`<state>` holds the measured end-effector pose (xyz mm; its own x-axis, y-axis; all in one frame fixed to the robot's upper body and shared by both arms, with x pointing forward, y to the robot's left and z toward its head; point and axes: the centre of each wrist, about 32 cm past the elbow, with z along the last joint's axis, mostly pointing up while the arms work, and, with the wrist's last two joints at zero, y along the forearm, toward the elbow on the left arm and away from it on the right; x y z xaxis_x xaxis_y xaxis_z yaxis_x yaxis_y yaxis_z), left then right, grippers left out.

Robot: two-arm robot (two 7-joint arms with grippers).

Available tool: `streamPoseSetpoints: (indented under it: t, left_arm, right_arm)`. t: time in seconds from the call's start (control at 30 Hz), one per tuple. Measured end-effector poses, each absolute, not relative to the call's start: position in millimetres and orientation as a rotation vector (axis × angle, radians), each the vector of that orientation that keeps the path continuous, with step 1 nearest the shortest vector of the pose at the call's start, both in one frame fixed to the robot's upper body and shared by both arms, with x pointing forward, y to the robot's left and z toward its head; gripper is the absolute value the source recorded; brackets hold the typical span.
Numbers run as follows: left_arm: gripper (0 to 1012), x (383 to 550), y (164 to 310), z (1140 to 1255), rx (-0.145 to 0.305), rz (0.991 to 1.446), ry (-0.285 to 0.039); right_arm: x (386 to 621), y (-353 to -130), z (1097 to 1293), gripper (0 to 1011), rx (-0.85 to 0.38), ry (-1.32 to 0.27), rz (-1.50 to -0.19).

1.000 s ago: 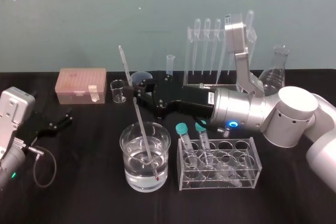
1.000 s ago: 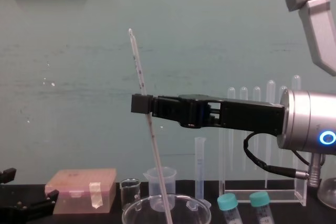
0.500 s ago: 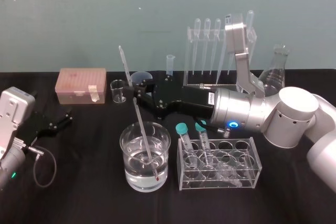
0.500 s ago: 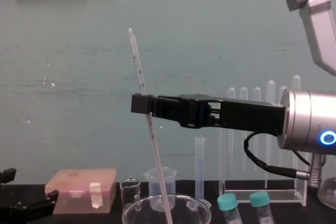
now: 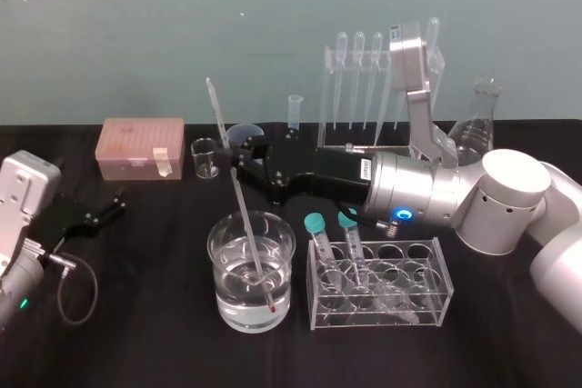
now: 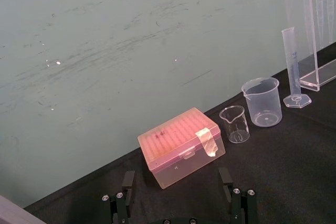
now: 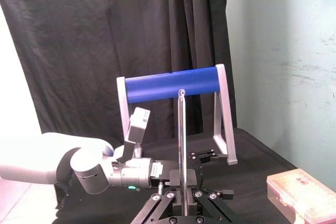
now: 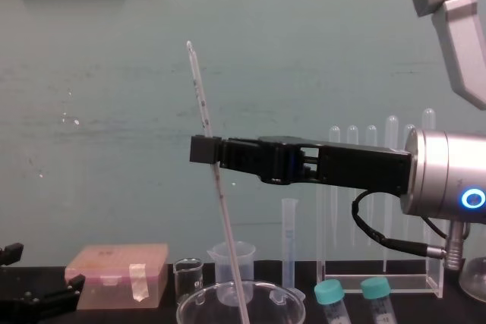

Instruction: Hold the thermometer with one hand and immerse one end into the beaker, then reinsert it into the test tube rack.

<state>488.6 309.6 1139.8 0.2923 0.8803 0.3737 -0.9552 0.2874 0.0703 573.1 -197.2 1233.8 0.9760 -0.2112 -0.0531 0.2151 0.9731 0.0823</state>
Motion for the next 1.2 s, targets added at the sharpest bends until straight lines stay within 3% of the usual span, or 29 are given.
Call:
streamPoseSetpoints:
  t: [0.37, 0.63, 0.87, 1.07, 1.2]
  left_arm:
    - [1008, 488.6, 309.6, 1139.8, 0.304, 1.248, -0.285]
    - [1008, 488.6, 309.7, 1139.8, 0.304, 1.248, -0.285]
    - [1008, 488.6, 309.7, 1139.8, 0.304, 1.248, -0.285]
    - [1008, 488.6, 309.7, 1139.8, 0.304, 1.248, -0.285]
    - [1008, 488.6, 309.7, 1139.8, 0.304, 1.248, -0.285]
  right_arm:
    - [572.3, -198.0, 1233.4, 56, 0.089, 0.044, -0.214]
    - [572.8, -200.0, 1250.6, 56, 0.124, 0.033, -0.195]
    - [574.5, -202.4, 1289.0, 56, 0.179, -0.029, -0.160]
    - [577.6, -207.7, 1339.0, 56, 0.262, -0.120, -0.160]
    - [578.1, -216.6, 1362.4, 56, 0.304, -0.168, -0.200]
